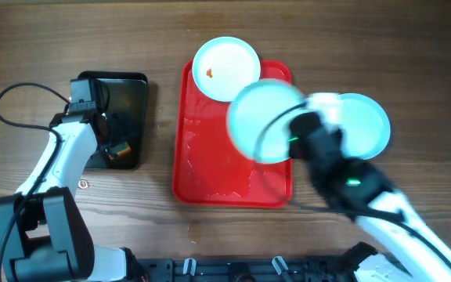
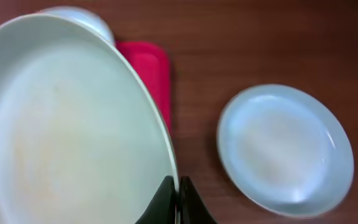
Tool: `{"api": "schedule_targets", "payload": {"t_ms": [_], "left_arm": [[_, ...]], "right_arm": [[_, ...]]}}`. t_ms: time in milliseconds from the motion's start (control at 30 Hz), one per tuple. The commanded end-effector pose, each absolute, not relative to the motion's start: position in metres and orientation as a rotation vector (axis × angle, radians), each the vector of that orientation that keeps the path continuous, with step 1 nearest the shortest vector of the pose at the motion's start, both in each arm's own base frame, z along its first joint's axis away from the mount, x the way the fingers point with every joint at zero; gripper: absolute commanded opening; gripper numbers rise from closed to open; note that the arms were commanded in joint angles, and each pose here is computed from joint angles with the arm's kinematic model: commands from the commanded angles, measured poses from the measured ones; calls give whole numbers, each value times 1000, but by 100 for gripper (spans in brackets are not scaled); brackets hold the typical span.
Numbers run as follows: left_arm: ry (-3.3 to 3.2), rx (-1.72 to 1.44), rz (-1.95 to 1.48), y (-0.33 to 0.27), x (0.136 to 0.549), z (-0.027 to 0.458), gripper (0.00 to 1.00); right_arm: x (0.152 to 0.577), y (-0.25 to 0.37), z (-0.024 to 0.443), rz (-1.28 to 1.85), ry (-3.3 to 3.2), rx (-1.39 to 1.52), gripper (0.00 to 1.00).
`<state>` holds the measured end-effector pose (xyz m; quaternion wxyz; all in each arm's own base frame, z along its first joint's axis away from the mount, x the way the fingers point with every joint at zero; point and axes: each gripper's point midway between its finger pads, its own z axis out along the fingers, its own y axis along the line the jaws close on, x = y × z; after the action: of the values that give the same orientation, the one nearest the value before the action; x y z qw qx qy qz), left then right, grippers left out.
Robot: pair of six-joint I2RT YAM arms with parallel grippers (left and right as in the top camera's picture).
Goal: Clean dirty plates on tray and stack at the side
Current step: 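Carry the plate right and stack it on the cleaned plate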
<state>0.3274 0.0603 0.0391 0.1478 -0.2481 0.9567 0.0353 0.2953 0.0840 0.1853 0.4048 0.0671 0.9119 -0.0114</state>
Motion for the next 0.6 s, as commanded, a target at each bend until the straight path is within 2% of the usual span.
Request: {"api": "schedule_targets", "payload": {"t_ms": [0,233,567], "left_arm": [[2756,-712,97,61,329,38,100],[2756,-712,97,61,329,38,100],[2756,-712,97,61,329,38,100]], "right_arm": [[290,51,181,176,2373,446,4],[293,-43,142,85,2408,856,4],[283,-88,54,32,2619,1140,4]]}}
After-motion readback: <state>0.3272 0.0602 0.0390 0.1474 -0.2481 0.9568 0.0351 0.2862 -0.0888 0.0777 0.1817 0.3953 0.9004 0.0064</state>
